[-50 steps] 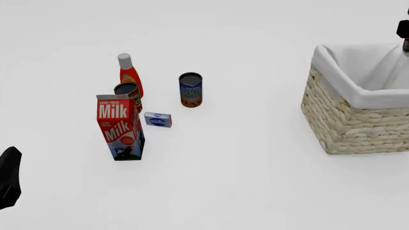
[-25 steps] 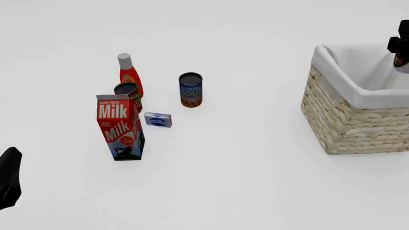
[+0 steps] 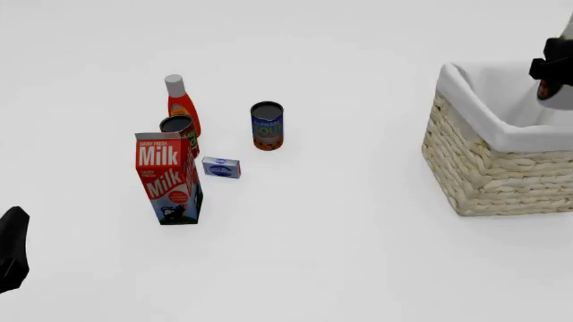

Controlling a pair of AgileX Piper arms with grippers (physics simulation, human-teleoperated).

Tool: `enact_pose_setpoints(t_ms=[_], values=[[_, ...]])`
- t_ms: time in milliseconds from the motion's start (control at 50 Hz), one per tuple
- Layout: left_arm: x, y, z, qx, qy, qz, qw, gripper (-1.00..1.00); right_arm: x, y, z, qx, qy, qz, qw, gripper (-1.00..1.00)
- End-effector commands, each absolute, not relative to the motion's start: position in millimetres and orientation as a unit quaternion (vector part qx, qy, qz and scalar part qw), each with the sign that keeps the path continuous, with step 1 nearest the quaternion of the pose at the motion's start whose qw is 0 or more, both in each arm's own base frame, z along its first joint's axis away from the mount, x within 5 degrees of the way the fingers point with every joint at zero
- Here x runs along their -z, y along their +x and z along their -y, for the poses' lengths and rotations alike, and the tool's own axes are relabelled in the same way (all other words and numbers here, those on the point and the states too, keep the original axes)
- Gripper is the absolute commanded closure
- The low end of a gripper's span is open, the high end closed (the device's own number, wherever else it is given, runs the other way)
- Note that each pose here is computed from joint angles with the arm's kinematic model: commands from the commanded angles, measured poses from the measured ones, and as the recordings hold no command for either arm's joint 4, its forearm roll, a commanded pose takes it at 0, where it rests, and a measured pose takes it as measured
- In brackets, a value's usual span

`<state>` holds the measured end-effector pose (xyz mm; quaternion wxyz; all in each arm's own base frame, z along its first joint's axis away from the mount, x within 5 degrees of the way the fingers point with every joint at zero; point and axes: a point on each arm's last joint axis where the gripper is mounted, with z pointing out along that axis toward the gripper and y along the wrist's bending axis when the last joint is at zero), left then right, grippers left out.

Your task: Pick the salad dressing and place it in the basket.

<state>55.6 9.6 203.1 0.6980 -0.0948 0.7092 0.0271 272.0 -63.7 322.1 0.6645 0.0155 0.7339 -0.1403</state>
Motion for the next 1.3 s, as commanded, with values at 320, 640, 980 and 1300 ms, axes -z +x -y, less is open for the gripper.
enact_pose_setpoints(t_ms=[320, 640, 980, 1300], values=[[-202.7, 55.5, -10.1, -0.028, -0.099, -0.710, 0.697, -1.00, -309.2, 279.1, 65.4, 0.127, 0.030, -0.740, 0.660, 1.00], [-202.6, 55.6, -10.0, -0.029, -0.098, -0.711, 0.696, -1.00, -303.2, 287.5, 69.3, 0.123, 0.039, -0.741, 0.660, 1.00], [-202.6, 55.5, -10.1, -0.030, -0.098, -0.711, 0.696, -1.00, -296.8, 300.4, 75.5, 0.124, 0.044, -0.744, 0.655, 1.00], [-202.8, 55.5, -10.1, -0.030, -0.097, -0.710, 0.697, -1.00, -289.4, 309.6, 79.5, 0.124, 0.048, -0.748, 0.650, 1.00]])
